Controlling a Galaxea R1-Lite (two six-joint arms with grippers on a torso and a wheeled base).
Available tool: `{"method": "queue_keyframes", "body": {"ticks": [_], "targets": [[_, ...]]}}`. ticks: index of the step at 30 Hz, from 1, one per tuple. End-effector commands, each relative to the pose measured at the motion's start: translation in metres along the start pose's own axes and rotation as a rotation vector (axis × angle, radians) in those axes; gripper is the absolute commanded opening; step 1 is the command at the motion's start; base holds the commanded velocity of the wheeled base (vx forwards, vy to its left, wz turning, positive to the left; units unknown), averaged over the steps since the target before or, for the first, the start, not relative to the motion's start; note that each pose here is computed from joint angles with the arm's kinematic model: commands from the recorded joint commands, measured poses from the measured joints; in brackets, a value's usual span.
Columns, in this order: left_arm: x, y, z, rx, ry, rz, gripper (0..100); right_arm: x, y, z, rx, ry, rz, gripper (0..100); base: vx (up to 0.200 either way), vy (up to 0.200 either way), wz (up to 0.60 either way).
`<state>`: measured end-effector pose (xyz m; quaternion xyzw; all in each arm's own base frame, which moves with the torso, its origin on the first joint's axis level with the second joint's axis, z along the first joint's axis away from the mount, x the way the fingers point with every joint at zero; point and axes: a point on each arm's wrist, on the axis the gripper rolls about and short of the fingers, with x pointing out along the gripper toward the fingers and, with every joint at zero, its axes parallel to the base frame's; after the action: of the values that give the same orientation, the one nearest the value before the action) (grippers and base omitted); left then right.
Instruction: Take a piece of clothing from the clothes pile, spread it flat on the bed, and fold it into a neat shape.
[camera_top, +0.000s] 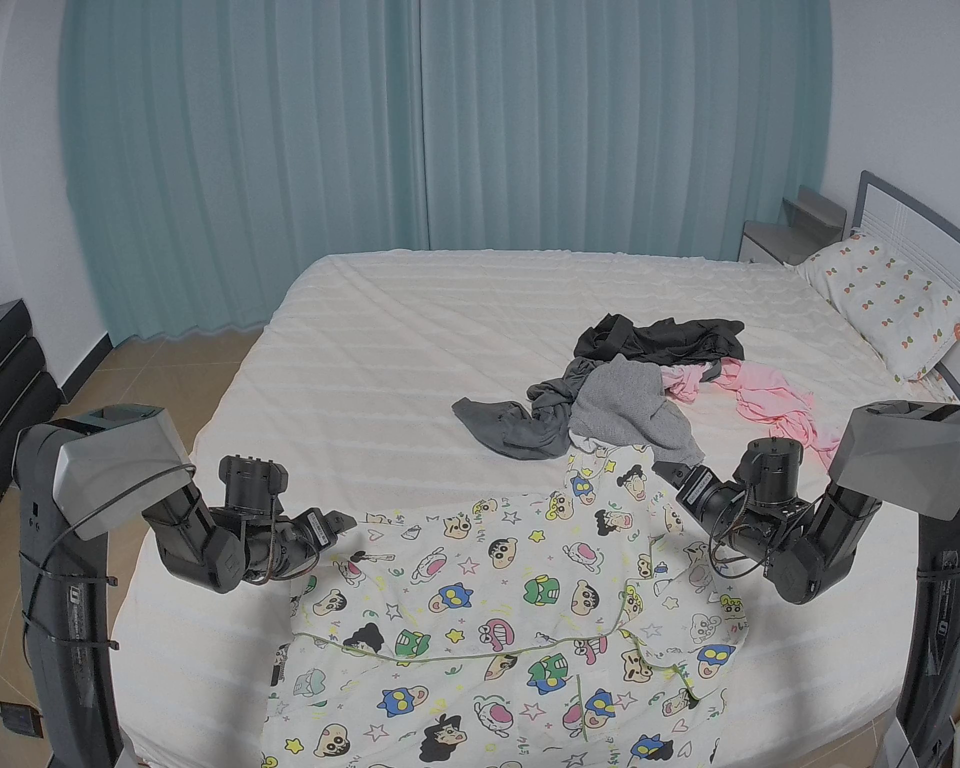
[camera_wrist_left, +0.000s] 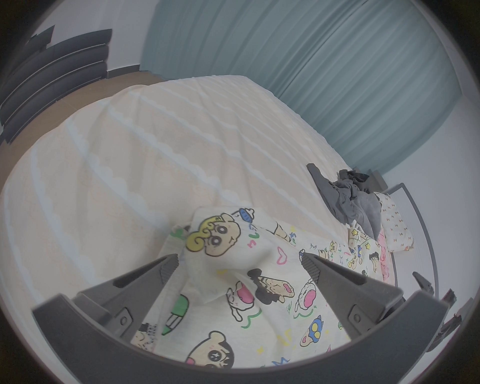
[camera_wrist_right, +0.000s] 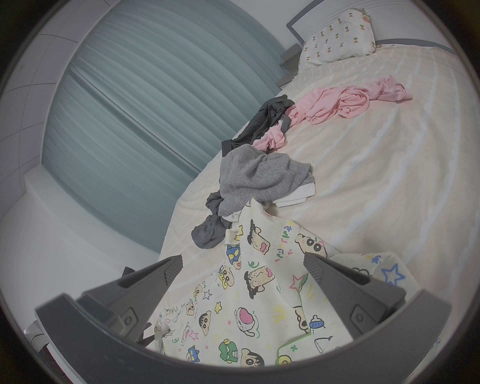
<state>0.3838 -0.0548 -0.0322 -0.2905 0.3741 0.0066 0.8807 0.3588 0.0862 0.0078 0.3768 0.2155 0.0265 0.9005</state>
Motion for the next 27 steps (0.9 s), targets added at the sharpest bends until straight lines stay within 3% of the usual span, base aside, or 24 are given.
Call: {"method": "queue_keyframes", "body": {"ticks": [1,6,12,13,18,27], "targets": [[0.011,-0.001,-0.003,0.004,0.009,0.0,100,-0.002,0.0,-0.001,-0.002,0.0,0.0,100,0.0,0.0,0.0],[0.024,-0.006,0.003,0.009,-0.007,-0.009,100,-0.003,0.0,-0.002,-0.003,0.002,0.002,100,0.0,0.0,0.0],[0.042,-0.006,0.008,0.011,-0.065,0.065,100,-0.003,0.001,-0.002,-0.003,-0.004,0.011,100,0.0,0.0,0.0],[0.043,-0.007,0.009,0.011,-0.062,0.074,0,-0.003,0.001,-0.001,-0.003,-0.009,0.016,100,0.0,0.0,0.0],[0.043,-0.007,0.01,0.007,-0.072,0.093,0,-0.003,0.0,-0.001,-0.003,-0.009,0.014,100,0.0,0.0,0.0],[0.045,-0.02,0.034,-0.057,-0.218,0.111,0,-0.003,0.0,-0.001,-0.003,-0.01,0.015,100,0.0,0.0,0.0]]}}
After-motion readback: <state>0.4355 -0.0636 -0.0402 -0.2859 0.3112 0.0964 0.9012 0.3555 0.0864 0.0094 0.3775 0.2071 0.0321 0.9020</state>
